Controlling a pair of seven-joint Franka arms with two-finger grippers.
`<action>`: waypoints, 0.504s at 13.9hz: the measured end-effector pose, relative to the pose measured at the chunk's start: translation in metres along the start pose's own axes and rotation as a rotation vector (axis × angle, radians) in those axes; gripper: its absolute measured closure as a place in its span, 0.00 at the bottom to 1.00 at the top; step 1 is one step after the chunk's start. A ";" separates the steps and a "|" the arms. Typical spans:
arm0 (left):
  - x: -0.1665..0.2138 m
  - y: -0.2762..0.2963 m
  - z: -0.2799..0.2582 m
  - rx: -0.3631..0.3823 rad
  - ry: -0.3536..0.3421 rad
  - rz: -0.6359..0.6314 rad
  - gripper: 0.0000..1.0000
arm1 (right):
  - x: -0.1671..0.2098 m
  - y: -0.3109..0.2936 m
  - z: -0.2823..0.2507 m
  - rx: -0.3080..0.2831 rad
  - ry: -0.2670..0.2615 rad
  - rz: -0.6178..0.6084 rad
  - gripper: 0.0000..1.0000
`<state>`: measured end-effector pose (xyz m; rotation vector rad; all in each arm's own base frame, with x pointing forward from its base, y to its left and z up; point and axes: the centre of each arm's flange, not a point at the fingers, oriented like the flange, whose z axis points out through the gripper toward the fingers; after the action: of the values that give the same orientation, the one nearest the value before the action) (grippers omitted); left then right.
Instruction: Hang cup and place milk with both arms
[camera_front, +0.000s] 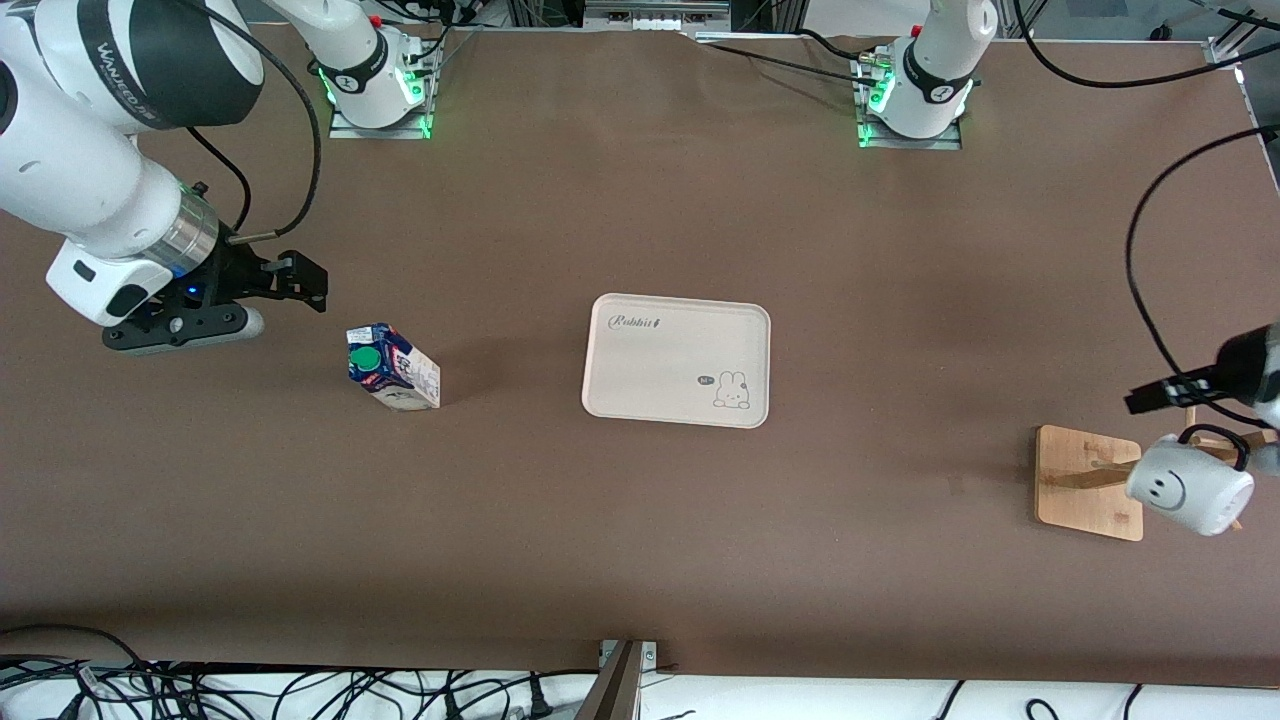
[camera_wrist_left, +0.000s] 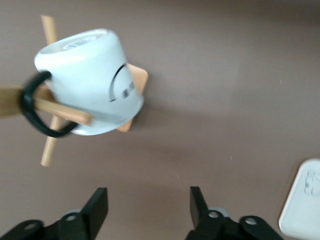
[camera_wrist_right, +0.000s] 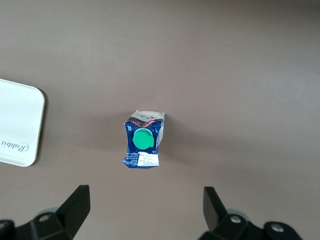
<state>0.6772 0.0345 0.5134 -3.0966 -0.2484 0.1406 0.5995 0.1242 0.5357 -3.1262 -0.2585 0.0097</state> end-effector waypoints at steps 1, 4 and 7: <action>-0.008 0.017 -0.004 0.007 -0.021 0.027 0.11 | 0.000 0.000 0.000 0.000 0.000 0.000 0.00; -0.025 0.042 -0.026 0.000 -0.015 0.117 0.00 | 0.000 0.002 0.000 0.000 0.001 -0.002 0.00; -0.032 0.053 -0.035 -0.007 -0.010 0.157 0.00 | 0.000 0.002 -0.001 0.000 0.001 -0.001 0.00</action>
<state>0.6569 -0.0238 0.5494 -3.1207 -0.0050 0.1590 0.6001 0.1220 0.5363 -3.1263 -0.2606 0.0076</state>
